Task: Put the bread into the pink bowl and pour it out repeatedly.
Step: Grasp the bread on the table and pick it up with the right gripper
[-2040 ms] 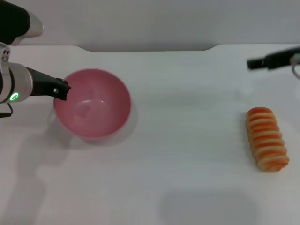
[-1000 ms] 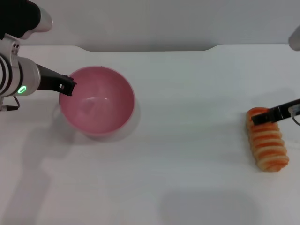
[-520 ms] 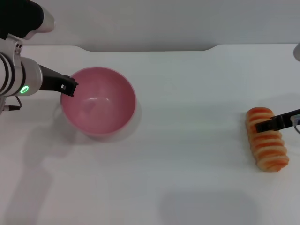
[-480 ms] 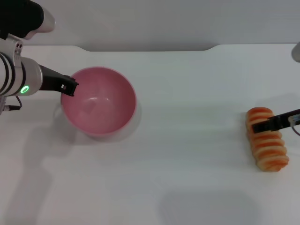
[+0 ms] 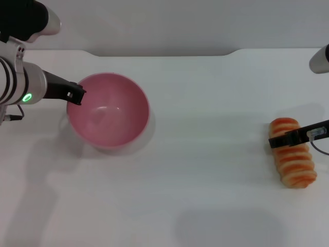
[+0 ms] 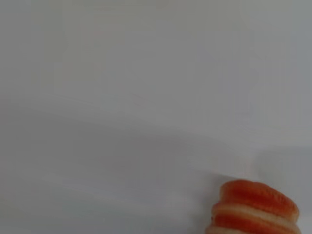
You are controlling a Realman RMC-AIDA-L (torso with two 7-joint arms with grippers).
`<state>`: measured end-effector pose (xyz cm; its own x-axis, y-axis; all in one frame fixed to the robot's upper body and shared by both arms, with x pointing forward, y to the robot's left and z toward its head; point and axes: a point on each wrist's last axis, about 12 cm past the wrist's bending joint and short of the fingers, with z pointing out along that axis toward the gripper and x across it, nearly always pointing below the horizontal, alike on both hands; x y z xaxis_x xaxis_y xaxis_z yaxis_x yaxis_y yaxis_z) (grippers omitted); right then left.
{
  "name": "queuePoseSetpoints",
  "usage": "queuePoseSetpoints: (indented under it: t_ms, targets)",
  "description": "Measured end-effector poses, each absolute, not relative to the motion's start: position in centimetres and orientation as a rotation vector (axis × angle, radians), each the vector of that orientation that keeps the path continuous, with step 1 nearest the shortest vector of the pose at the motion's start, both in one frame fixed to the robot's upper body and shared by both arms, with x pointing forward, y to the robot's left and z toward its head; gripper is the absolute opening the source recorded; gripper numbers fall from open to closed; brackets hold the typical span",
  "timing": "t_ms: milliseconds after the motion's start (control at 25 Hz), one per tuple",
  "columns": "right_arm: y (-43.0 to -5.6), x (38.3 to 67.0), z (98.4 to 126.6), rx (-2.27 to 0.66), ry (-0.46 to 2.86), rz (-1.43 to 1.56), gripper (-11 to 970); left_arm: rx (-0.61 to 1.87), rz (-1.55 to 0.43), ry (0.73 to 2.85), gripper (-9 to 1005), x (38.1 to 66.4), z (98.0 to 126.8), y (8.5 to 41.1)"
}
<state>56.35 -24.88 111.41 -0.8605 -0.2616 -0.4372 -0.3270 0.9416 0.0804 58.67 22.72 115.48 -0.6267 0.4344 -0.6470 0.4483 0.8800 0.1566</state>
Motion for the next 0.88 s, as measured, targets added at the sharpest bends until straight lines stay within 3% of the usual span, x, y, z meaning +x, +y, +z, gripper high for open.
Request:
queuePoseSetpoints:
  t_ms: [880]
  targets:
    - [-26.3,55.7,110.3,-0.358,2.69,0.213,830,0.655,-0.026,2.337,44,58.9,115.3,22.3]
